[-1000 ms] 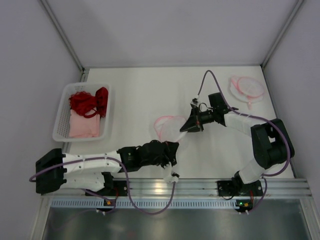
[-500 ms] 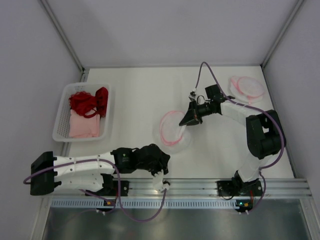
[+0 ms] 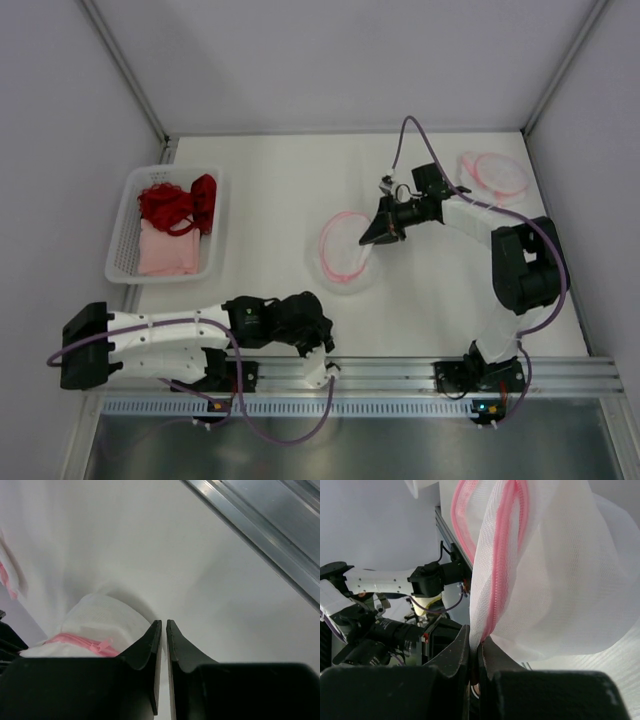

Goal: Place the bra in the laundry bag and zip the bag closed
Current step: Zip the zipper on the laundry bag.

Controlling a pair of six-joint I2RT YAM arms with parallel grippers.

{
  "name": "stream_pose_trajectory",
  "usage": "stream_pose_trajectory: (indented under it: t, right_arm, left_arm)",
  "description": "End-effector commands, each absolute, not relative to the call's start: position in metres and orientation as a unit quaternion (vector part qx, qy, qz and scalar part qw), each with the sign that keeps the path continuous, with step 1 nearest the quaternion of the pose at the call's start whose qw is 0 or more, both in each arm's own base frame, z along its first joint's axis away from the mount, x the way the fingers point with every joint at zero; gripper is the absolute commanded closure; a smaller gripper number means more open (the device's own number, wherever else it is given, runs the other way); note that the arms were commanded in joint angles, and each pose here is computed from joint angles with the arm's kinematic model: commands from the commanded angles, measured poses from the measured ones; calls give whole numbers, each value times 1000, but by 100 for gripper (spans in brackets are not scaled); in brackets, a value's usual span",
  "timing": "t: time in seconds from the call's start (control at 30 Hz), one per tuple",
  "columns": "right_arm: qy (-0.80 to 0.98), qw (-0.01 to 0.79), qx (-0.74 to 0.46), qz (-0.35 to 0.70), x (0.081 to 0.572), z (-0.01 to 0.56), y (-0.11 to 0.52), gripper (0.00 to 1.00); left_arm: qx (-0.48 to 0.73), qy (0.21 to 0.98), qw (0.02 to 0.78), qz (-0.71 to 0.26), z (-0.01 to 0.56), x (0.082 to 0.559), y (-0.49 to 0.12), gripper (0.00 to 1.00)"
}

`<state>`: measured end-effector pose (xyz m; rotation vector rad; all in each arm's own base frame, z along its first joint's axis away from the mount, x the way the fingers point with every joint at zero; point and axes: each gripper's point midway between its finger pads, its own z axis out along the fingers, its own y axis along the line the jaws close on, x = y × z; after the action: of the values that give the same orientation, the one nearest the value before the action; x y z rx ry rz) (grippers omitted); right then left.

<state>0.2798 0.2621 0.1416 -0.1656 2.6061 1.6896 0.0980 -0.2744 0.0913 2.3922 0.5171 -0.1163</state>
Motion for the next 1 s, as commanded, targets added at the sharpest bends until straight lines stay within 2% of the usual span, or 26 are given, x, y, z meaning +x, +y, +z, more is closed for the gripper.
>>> stream_pose_trajectory:
  t: [0.0,0.07,0.1,0.17,0.2,0.27,0.3,0.4,0.57,0.97]
  right_arm:
    - [835,36,-72,545,288,149,262,100]
    - [833,24,-67,548,282,142,262,100]
    - [829,27,-66,555,282,142,263,100]
    - [820,16,-61,568,273,138,263,100]
    - [815,26,-61,575,276,140,264,100]
    - [813,26,-57,580,272,137,264,100]
    - [812,25,-52,581,272,138,264,100]
    - [808,28,-51,587,272,139,264,100]
    - [801,30,-40,597,274,141,266,100]
    - [791,25,-7,612,279,138,269,100]
  left_arm:
    - [861,297,409,-56,123,113,-298,84]
    - [809,372,451,-62,143,128,-314,78]
    - [766,458,443,-85,139,133,-314,78]
    - [709,539,438,-122,153,139,-319,74]
    - [659,597,423,-176,156,132,-322,71]
    - [592,661,402,-226,156,139,-315,63]
    - [538,705,383,-259,154,138,-312,63]
    - [433,772,336,-322,146,151,-300,61]
    - [300,821,297,-385,136,174,-291,56]
    - [189,837,271,-437,111,187,-295,52]
